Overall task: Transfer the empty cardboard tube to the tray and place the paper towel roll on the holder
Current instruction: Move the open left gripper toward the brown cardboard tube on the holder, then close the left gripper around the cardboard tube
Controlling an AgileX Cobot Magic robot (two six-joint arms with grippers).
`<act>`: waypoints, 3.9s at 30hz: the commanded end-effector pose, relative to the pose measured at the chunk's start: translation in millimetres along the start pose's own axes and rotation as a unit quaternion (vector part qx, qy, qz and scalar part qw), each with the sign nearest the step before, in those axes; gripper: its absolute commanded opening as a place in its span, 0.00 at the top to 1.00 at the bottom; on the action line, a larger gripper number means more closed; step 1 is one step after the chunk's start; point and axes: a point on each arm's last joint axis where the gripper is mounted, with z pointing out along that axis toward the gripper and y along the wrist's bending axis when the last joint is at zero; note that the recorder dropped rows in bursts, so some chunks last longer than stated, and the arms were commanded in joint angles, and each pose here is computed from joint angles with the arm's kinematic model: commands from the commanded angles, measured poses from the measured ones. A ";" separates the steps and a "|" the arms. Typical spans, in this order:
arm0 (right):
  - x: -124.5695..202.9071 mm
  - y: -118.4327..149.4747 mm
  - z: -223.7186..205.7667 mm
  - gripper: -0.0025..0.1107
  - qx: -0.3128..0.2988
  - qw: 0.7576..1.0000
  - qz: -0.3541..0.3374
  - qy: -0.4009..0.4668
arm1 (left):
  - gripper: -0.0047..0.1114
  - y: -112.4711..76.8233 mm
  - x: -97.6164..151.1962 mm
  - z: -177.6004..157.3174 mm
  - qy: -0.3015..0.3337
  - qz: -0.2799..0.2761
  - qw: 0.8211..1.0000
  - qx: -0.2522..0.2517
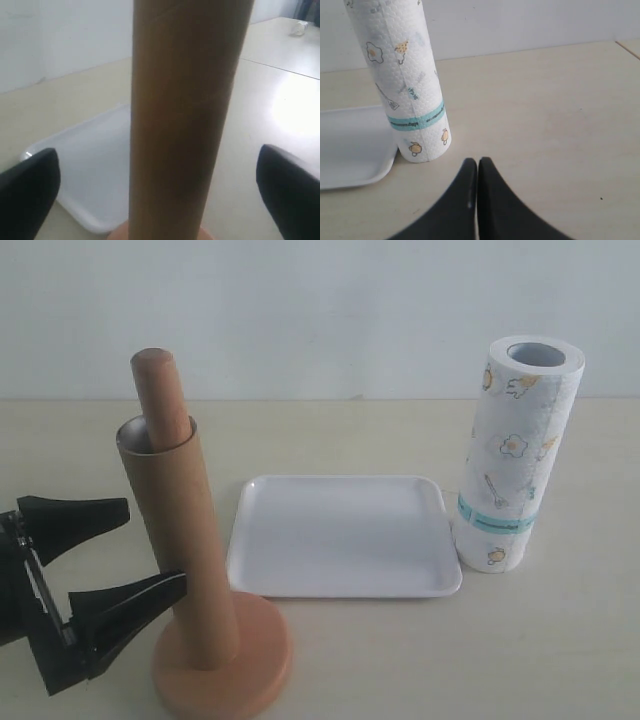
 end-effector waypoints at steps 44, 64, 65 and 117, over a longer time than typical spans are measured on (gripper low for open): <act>-0.8 -0.1 -0.4 0.98 0.001 1.000 0.000 -0.005 | 0.64 27.6 16.3 32.9 0.035 -0.031 0.998 0.050; -0.8 -0.1 -0.4 0.98 0.001 1.000 0.000 -0.005 | 0.78 24.6 17.3 32.4 0.041 -0.025 0.997 0.066; -0.8 -0.1 -0.4 0.98 0.001 1.000 0.000 -0.005 | 0.70 24.5 17.4 32.4 0.041 -0.024 0.997 0.067; -0.8 -0.1 -0.4 0.98 0.001 1.000 0.000 -0.005 | 0.92 12.8 -4.0 55.3 0.003 -0.001 0.996 0.091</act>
